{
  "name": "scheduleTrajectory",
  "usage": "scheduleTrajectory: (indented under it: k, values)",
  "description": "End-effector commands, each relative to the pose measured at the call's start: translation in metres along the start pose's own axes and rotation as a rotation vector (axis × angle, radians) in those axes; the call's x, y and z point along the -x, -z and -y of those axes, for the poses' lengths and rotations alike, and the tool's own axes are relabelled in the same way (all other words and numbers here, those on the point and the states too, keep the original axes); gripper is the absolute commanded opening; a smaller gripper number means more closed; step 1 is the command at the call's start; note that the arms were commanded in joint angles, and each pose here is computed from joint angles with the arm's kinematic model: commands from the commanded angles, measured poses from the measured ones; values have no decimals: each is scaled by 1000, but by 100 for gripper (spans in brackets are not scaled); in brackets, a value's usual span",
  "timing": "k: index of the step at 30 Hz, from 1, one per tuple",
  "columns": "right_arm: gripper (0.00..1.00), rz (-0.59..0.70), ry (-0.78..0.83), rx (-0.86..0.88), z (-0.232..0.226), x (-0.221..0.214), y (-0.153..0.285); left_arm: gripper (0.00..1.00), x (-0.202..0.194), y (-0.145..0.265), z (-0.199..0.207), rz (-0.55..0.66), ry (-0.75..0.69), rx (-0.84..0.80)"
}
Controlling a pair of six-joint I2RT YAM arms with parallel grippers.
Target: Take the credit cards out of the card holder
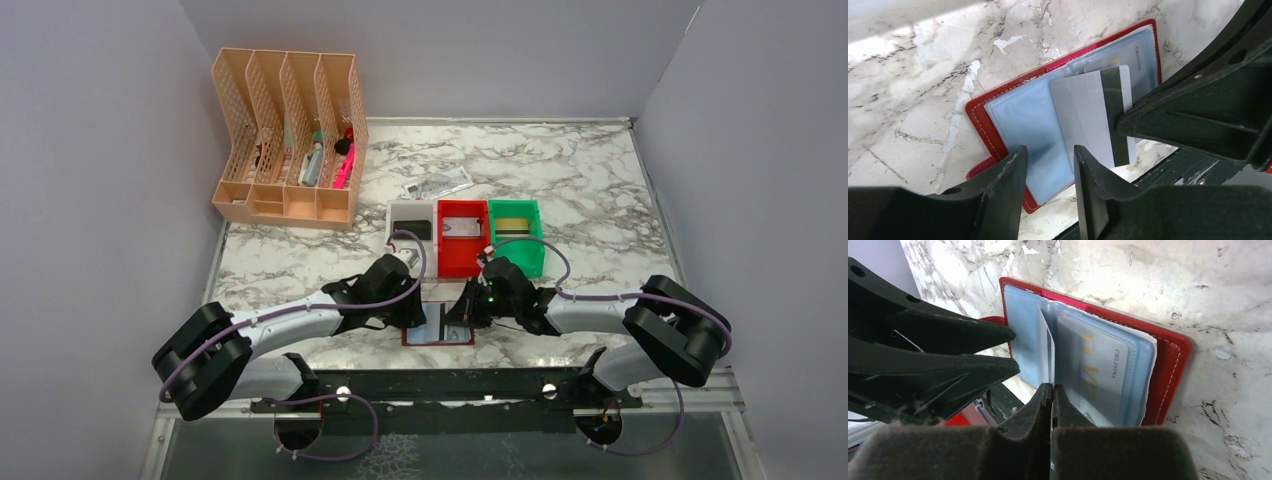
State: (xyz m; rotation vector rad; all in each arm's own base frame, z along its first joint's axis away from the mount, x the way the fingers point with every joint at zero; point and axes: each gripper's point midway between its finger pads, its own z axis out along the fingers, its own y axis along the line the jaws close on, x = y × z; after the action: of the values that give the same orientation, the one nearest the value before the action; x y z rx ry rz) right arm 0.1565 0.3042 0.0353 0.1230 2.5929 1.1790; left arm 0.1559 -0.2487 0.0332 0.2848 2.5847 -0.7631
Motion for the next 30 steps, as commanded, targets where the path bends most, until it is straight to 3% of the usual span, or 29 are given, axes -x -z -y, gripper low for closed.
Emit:
scheduleTrajectory:
  k: [1, 8, 22, 27, 30]
  values:
    - [5, 3, -4, -5, 4, 0, -2, 45, 23, 13, 12, 63, -50, -11]
    - [5, 16, 9, 67, -11, 3, 8, 47, 45, 25, 41, 117, -68, -110]
    - [6, 46, -1, -6, 5, 7, 12, 48, 19, 7, 55, 6, -58, -227]
    - [9, 20, -33, -6, 8, 2, 7, 41, 3, -7, 39, -44, -44, -165]
    - [11, 9, -59, -36, 14, 1, 4, 32, -10, -17, 23, -85, -34, -104]
